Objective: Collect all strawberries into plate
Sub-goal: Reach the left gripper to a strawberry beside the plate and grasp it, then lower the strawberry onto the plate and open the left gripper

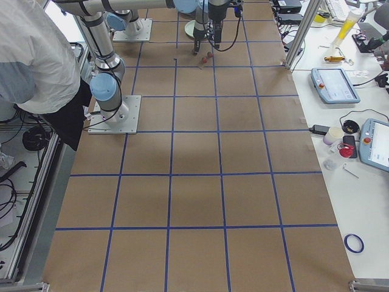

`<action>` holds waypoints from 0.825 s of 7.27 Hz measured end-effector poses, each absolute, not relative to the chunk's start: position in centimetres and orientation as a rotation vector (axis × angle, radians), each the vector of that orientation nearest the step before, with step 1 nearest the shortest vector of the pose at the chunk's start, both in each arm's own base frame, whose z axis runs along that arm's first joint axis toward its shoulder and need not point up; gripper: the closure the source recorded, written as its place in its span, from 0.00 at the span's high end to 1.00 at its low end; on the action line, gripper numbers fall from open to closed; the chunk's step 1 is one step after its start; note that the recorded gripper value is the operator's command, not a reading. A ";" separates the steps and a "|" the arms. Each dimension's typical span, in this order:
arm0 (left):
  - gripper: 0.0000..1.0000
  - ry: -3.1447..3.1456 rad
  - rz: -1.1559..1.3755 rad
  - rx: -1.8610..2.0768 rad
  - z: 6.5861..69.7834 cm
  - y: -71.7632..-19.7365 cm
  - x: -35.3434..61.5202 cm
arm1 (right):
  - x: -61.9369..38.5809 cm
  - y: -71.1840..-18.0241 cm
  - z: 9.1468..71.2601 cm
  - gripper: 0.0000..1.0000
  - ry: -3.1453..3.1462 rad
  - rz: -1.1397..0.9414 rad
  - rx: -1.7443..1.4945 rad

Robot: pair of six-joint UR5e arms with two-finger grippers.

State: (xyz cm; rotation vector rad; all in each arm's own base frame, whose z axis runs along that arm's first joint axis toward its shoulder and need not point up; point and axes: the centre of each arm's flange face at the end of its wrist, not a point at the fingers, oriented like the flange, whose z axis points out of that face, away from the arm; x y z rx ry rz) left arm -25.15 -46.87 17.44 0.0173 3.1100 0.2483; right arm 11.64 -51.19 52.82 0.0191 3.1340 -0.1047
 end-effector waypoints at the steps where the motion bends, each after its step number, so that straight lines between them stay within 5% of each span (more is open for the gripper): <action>1: 0.00 3.112 0.234 0.015 18.3 -47.3 -25.0 | 11.6 -51.2 52.8 1.00 3.134 -0.105 0.019; 5: 0.00 3.051 0.367 0.097 22.6 -50.8 -14.1 | 11.6 -51.2 52.8 1.00 3.134 -0.107 0.016; 6: 0.46 3.048 0.405 0.124 22.3 -51.0 -10.1 | 11.6 -51.2 52.8 1.00 3.134 -0.107 0.015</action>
